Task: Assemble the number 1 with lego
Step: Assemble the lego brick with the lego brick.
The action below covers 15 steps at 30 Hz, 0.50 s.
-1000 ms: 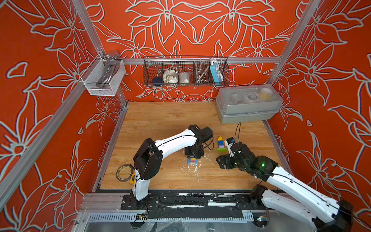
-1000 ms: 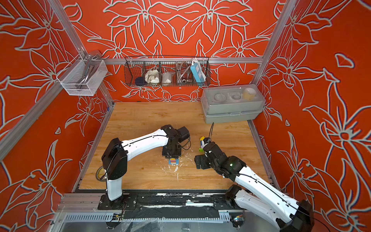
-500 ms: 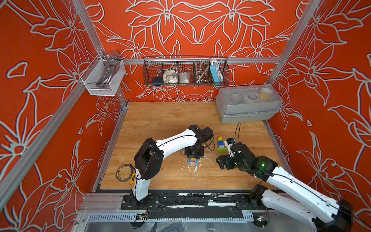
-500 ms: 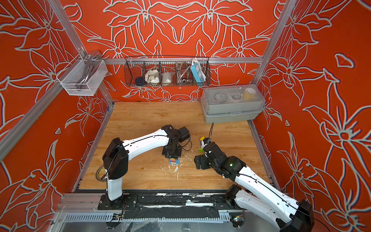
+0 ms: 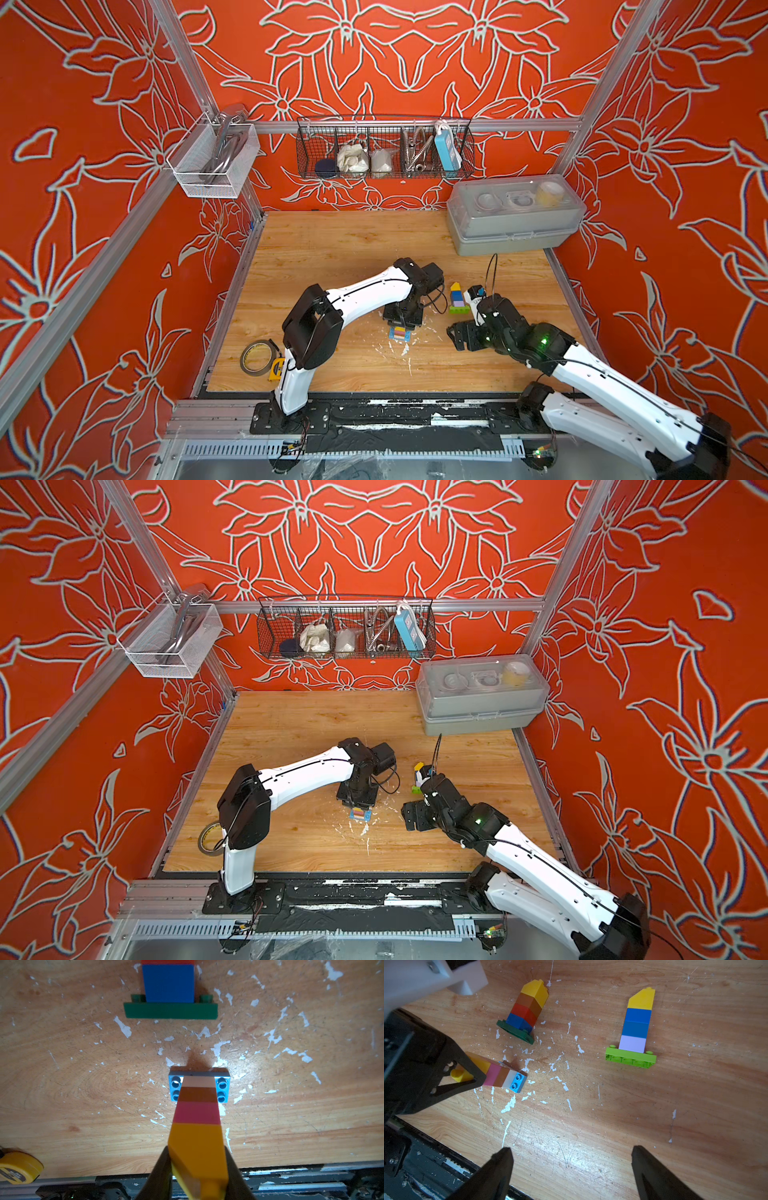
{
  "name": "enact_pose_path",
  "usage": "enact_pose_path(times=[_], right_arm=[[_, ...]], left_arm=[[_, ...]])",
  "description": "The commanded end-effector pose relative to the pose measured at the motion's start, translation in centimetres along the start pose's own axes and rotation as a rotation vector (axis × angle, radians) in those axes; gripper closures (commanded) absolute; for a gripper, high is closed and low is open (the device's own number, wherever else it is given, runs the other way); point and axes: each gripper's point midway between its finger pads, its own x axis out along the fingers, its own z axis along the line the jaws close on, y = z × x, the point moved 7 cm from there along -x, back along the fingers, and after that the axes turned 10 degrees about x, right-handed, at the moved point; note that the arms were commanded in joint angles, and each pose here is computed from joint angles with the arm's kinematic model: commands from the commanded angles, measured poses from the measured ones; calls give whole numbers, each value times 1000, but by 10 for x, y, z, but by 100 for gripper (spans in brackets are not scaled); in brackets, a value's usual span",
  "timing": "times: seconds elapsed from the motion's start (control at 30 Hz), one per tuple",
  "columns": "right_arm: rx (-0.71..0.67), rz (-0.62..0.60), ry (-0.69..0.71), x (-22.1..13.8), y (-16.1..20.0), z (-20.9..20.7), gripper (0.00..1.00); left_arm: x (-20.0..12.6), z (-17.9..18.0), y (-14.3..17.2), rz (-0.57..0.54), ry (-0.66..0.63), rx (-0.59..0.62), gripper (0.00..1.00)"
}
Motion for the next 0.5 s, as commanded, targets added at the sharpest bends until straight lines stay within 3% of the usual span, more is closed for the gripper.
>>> enact_pose_path(times=[0.0, 0.23, 0.47], right_arm=[[-7, 0, 3, 0, 0, -1, 6], [-12, 0, 2, -1, -1, 0, 6], [-14, -6, -7, -3, -2, 1, 6]], left_arm=[[52, 2, 12, 160, -97, 31, 100], [43, 1, 9, 136, -99, 9, 99], [15, 0, 4, 70, -89, -13, 52]])
